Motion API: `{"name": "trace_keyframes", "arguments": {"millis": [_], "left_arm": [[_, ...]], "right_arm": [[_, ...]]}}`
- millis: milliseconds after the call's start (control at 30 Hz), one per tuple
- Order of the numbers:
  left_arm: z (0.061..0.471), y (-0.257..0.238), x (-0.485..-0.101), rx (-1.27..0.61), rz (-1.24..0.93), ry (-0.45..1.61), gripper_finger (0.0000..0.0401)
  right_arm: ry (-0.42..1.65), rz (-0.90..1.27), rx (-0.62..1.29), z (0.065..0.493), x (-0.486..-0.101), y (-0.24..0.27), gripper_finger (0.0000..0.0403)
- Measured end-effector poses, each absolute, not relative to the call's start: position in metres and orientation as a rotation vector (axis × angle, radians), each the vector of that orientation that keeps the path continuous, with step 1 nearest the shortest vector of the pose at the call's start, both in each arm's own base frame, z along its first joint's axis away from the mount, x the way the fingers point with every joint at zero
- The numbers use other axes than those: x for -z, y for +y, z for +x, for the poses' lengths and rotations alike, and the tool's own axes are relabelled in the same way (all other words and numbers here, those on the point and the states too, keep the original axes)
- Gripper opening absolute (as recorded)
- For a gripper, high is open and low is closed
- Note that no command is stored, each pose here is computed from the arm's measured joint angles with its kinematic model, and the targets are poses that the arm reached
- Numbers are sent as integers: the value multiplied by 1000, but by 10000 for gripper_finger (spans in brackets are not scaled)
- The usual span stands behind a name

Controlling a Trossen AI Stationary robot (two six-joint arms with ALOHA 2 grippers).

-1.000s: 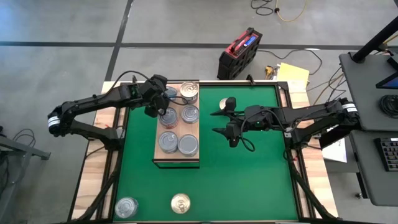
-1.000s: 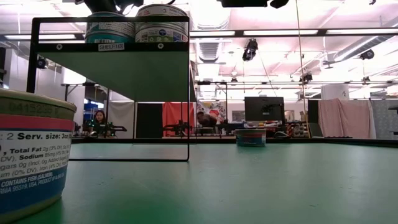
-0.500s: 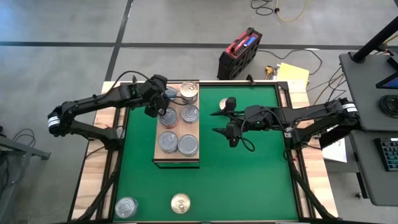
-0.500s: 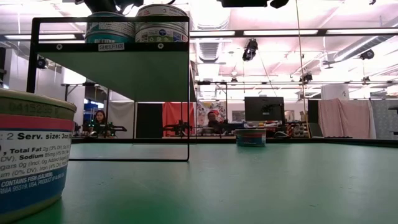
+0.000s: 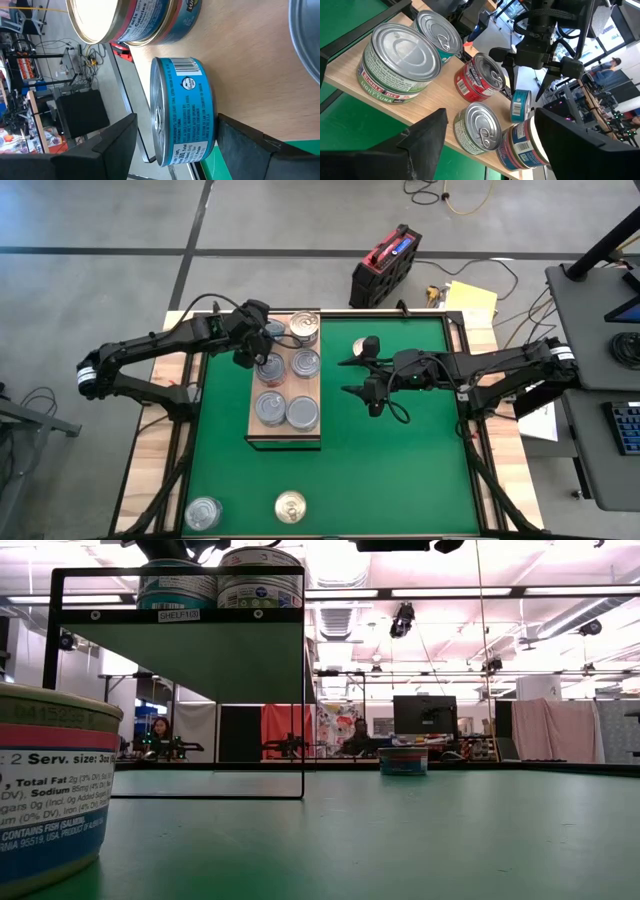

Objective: Stack canned seafood by type on shelf
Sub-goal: Put the yellow and blue tuna can on the shelf

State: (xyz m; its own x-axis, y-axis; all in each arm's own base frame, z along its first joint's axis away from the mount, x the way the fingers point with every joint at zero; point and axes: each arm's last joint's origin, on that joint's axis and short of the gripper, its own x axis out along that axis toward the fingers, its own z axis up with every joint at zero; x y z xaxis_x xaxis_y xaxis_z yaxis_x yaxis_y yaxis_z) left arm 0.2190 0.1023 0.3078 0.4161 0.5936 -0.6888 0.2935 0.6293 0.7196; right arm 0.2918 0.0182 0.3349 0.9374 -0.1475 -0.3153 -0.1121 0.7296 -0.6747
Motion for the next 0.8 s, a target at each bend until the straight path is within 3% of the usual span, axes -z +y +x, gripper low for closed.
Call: {"name": "trace_keyframes", "arguments": {"millis": [800], "left_arm": [[218,102,-307,-217,926,1190,244]], "right_arm": [[364,-757,20,292,-335,18,282]]}}
